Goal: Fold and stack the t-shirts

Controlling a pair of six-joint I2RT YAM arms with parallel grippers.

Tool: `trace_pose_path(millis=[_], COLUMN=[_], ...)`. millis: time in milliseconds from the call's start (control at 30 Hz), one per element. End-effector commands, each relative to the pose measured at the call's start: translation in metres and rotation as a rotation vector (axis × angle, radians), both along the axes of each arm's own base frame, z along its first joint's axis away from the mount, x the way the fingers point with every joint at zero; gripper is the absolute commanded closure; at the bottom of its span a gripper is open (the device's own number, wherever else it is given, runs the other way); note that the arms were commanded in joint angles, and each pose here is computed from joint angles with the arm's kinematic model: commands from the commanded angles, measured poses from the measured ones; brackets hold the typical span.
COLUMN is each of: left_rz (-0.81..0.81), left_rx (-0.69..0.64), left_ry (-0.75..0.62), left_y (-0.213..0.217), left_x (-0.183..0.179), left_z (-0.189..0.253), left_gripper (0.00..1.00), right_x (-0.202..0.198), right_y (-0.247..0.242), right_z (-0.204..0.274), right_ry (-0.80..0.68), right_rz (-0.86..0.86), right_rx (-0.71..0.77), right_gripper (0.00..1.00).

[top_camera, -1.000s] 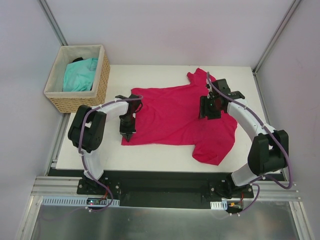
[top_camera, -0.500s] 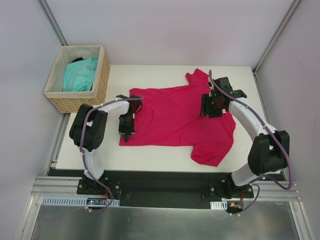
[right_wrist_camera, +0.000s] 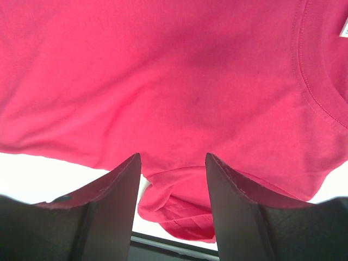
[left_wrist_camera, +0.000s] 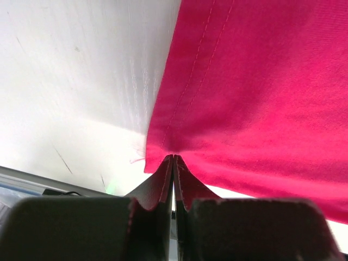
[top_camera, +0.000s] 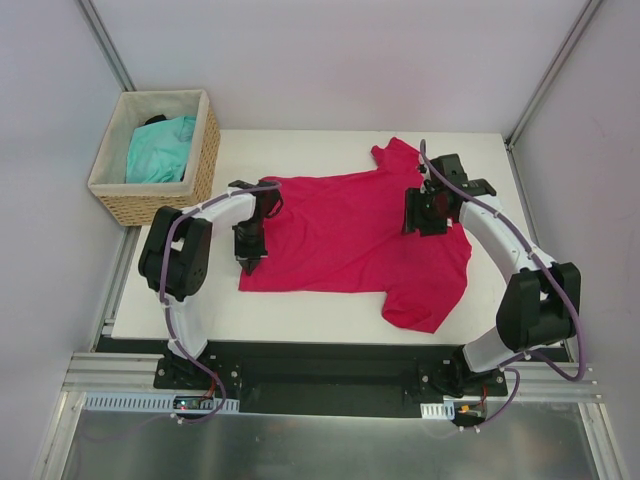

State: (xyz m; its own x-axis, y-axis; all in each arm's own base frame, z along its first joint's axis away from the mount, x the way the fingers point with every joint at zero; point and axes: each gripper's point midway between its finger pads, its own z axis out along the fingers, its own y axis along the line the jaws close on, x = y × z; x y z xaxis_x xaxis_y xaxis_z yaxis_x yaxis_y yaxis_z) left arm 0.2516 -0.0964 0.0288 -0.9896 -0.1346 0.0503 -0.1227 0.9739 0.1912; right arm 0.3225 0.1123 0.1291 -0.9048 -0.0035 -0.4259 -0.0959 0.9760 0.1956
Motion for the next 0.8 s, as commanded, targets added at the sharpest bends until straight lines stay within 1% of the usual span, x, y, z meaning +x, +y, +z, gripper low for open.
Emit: trace_pose_path(millis=[0, 33, 100, 133, 167, 200, 233, 267, 300, 333, 400, 433, 500, 533, 600, 633, 667, 767], left_rz=[0.032, 0.026, -0.005, -0.017, -0.03, -0.051, -0.062, -0.072, -0.107, -0.125, -0.134, -0.142, -0.128, -0.121, -0.118, -0.112, -0.121, -0.156], left_rx=[0.018, 0.003, -0.036, -0.066, -0.092, -0.118, -0.165, -0.2, -0.235, -0.285, -0.333, -0.386, -0.4, -0.387, -0.378, -0.368, -0.358, -0.356], left_ry=[-0.036, -0.071, -0.146, -0.206, -0.261, -0.296, -0.364, -0.412, -0.454, -0.533, -0.607, -0.608, -0.646, -0.635, -0.625, -0.627, -0.626, -0.61], left_y=[0.003, 0.0, -0.005, -0.01, -0.014, -0.018, -0.028, -0.033, -0.039, -0.049, -0.052, -0.059, -0.056, -0.054, -0.05, -0.048, -0.048, -0.051], left_x=[0.007, 0.014, 0.026, 0.039, 0.047, 0.054, 0.069, 0.076, 0.083, 0.096, 0.11, 0.112, 0.129, 0.137, 0.147, 0.158, 0.163, 0.179], left_z=[0.019, 0.027, 0.047, 0.059, 0.074, 0.083, 0.099, 0.112, 0.121, 0.136, 0.147, 0.145, 0.144, 0.136, 0.13, 0.127, 0.125, 0.115], left_gripper=[1.0, 1.0, 1.0, 1.0, 0.93, 0.89, 0.86, 0.82, 0.78, 0.73, 0.7, 0.67, 0.69, 0.7, 0.82, 0.91, 1.0, 1.0], right_x=[0.004, 0.006, 0.016, 0.019, 0.026, 0.032, 0.044, 0.05, 0.058, 0.07, 0.082, 0.091, 0.1, 0.102, 0.112, 0.113, 0.12, 0.116], right_y=[-0.009, -0.01, -0.019, -0.022, -0.028, -0.027, -0.029, -0.023, -0.023, -0.022, -0.028, -0.029, -0.035, -0.036, -0.034, -0.035, -0.037, -0.046], right_z=[0.025, 0.027, 0.033, 0.033, 0.035, 0.031, 0.038, 0.04, 0.035, 0.044, 0.042, 0.038, 0.031, 0.014, 0.018, 0.003, 0.008, -0.01], right_ry=[-0.07, -0.078, -0.103, -0.099, -0.108, -0.098, -0.124, -0.129, -0.121, -0.152, -0.144, -0.125, -0.093, -0.038, -0.027, 0.02, 0.014, 0.116], right_rz=[-0.011, -0.018, -0.052, -0.073, -0.097, -0.106, -0.128, -0.11, -0.11, -0.113, -0.134, -0.142, -0.167, -0.171, -0.172, -0.17, -0.172, -0.189], right_rx=[-0.016, -0.017, -0.064, -0.067, -0.084, -0.078, -0.065, -0.027, -0.025, -0.022, -0.03, -0.033, -0.035, -0.042, -0.023, -0.037, -0.051, -0.086], right_gripper=[0.46, 0.46, 0.46, 0.46, 0.46, 0.46, 0.48, 0.52, 0.6, 0.77, 0.92, 0.99, 0.99, 0.99, 0.99, 0.99, 0.99, 0.99])
